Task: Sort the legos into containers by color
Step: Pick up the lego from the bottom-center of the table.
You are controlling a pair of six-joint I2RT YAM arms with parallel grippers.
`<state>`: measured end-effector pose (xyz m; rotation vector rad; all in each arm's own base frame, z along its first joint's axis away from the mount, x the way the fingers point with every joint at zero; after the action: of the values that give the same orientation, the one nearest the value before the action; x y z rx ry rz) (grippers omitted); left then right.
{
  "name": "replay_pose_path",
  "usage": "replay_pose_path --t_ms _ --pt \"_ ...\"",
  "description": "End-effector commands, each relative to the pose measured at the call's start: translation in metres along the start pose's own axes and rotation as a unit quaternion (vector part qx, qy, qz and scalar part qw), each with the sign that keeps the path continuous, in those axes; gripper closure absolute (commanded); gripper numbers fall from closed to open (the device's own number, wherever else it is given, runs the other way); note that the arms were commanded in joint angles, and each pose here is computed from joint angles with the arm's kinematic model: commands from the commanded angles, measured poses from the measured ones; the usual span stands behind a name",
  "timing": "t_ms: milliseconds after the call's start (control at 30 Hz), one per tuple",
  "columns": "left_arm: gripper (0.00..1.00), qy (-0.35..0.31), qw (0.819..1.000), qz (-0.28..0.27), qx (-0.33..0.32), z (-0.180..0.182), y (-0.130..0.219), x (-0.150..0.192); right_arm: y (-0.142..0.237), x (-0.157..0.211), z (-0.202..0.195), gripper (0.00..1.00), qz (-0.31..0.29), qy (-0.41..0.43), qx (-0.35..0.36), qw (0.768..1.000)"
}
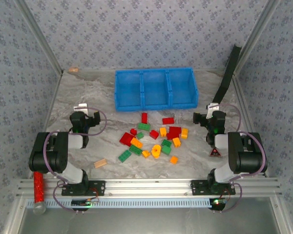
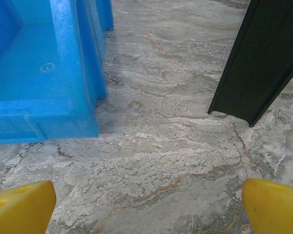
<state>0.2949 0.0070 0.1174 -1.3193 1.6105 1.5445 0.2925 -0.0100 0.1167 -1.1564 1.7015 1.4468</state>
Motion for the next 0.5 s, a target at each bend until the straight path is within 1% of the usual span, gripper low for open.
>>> replay_pose_path --t_ms 0,467 --pt "0.0 -0.001 1.0 -0.029 -0.002 -0.0011 -0.0039 -0.0129 -0.0041 -0.0089 -0.0044 0.0 -0.018 0.005 0.006 1.0" --pt "0.0 -0.001 1.0 -0.027 0.0 -0.0007 -0.0045 -0.0125 -0.0036 -0.0089 -0.005 0.0 -0.018 0.003 0.008 1.0"
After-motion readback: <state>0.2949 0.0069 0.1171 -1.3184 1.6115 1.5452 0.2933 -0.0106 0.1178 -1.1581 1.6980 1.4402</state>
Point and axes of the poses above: each hand's point on the last joint's axis, 136 mm out from that joint toward the fingers, its own y axis back along the fingers, its own z axis along the line the jaws close on, x = y × z, the point moved 10 cm from there along y, back along the fingers, and after that the axes turned 13 degrees about y, right-handed, at the moved point
